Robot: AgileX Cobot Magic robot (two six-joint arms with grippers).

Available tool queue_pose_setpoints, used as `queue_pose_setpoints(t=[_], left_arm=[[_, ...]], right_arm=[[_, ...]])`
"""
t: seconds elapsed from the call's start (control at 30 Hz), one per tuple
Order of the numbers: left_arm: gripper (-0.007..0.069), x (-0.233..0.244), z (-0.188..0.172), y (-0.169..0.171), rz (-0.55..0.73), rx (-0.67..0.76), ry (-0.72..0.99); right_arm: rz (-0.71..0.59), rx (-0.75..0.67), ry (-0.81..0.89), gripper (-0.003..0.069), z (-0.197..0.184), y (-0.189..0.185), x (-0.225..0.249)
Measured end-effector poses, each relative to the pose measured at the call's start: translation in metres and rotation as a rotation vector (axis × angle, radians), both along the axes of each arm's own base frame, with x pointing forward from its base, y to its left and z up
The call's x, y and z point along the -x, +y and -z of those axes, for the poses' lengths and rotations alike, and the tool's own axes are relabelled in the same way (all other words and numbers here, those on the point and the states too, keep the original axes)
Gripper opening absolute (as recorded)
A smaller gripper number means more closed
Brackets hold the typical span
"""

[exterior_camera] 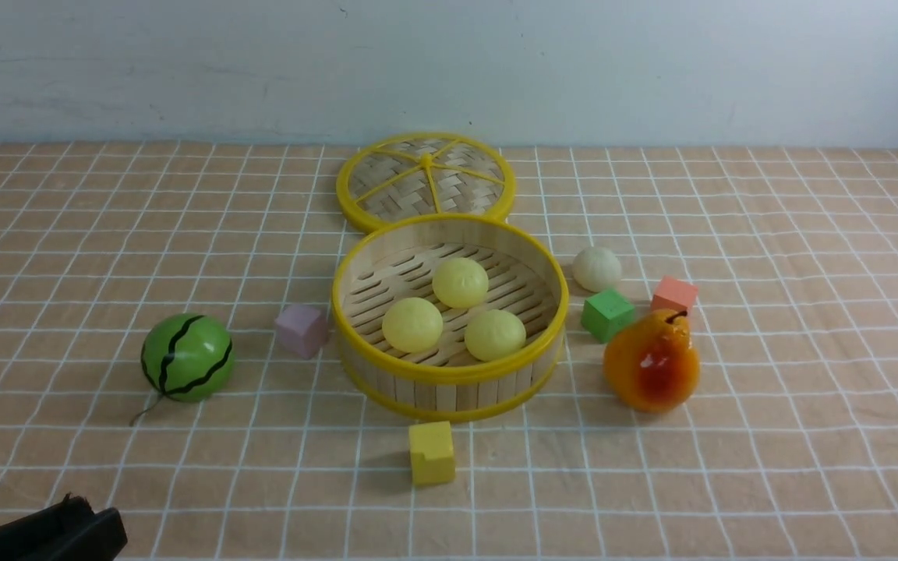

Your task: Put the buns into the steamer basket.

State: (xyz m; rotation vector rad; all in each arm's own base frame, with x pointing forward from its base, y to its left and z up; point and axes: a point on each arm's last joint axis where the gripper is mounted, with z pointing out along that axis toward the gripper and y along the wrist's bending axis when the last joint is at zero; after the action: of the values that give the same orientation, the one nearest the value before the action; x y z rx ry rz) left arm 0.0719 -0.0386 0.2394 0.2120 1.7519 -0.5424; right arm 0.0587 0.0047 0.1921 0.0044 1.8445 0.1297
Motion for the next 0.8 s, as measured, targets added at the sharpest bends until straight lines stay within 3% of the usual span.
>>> queue_pose_setpoints(t=[0.13,0.8], left_arm=[[0.0200,0.000,0.000,0.000,0.000,0.001,0.000],[0.0218,0.000,0.000,0.000,0.000,-0.001,0.003]], right_arm=[[0.003,-0.015,0.028,-0.0010,0.019,0.000,0.006],[0.008,-0.057,0.043,-0.0010,0.020,0.001,0.007]])
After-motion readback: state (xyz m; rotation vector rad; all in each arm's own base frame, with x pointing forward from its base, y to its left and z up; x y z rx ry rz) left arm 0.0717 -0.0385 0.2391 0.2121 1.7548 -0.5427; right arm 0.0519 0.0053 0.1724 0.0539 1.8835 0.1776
